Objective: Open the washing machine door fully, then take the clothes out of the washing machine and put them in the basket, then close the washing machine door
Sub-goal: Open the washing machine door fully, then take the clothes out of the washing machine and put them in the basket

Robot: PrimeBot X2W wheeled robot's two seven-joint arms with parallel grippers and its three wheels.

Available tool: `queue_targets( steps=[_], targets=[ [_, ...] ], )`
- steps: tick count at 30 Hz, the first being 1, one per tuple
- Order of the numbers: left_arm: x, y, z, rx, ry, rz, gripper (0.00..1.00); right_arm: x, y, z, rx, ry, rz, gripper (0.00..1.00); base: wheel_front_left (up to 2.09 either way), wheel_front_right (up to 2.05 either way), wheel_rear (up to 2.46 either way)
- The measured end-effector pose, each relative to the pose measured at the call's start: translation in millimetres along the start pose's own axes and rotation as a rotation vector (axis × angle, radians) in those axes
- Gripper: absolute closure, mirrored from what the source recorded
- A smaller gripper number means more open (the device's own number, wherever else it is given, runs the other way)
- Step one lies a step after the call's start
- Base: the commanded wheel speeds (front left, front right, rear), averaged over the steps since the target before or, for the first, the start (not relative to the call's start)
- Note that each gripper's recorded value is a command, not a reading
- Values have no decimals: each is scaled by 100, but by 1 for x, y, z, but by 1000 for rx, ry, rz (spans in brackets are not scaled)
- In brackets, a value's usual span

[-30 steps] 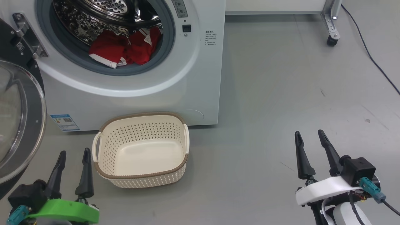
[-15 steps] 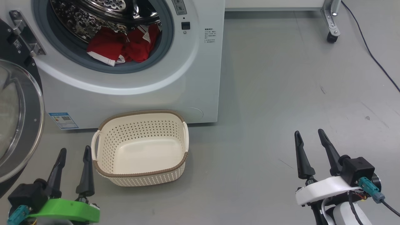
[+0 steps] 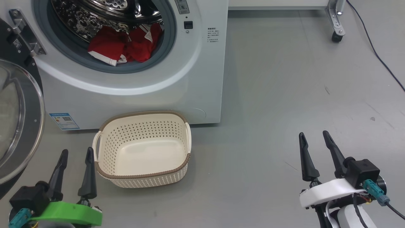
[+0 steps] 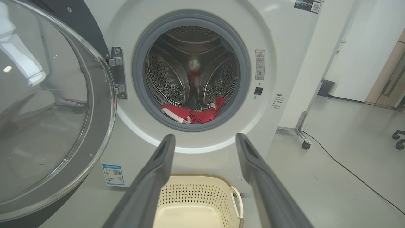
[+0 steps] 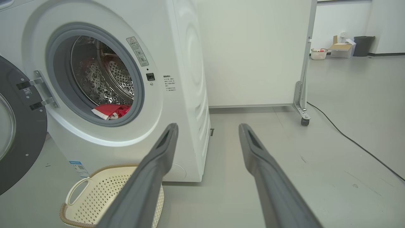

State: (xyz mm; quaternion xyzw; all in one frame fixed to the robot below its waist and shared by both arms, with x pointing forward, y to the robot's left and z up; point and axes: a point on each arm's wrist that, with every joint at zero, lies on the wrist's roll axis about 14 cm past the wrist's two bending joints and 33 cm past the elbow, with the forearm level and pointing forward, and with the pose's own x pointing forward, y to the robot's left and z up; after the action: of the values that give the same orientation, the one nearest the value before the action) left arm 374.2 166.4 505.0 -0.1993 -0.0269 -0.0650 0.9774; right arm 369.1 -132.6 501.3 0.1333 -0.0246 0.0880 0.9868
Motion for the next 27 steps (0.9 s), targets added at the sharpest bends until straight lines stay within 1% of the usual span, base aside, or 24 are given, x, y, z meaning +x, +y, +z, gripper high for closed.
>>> queue_targets(
  steps=[27],
  targets=[
    [-1,0,-1,3,1,7,0,3,3,-5,-3,14,10,0,0,0,0]
  ],
)
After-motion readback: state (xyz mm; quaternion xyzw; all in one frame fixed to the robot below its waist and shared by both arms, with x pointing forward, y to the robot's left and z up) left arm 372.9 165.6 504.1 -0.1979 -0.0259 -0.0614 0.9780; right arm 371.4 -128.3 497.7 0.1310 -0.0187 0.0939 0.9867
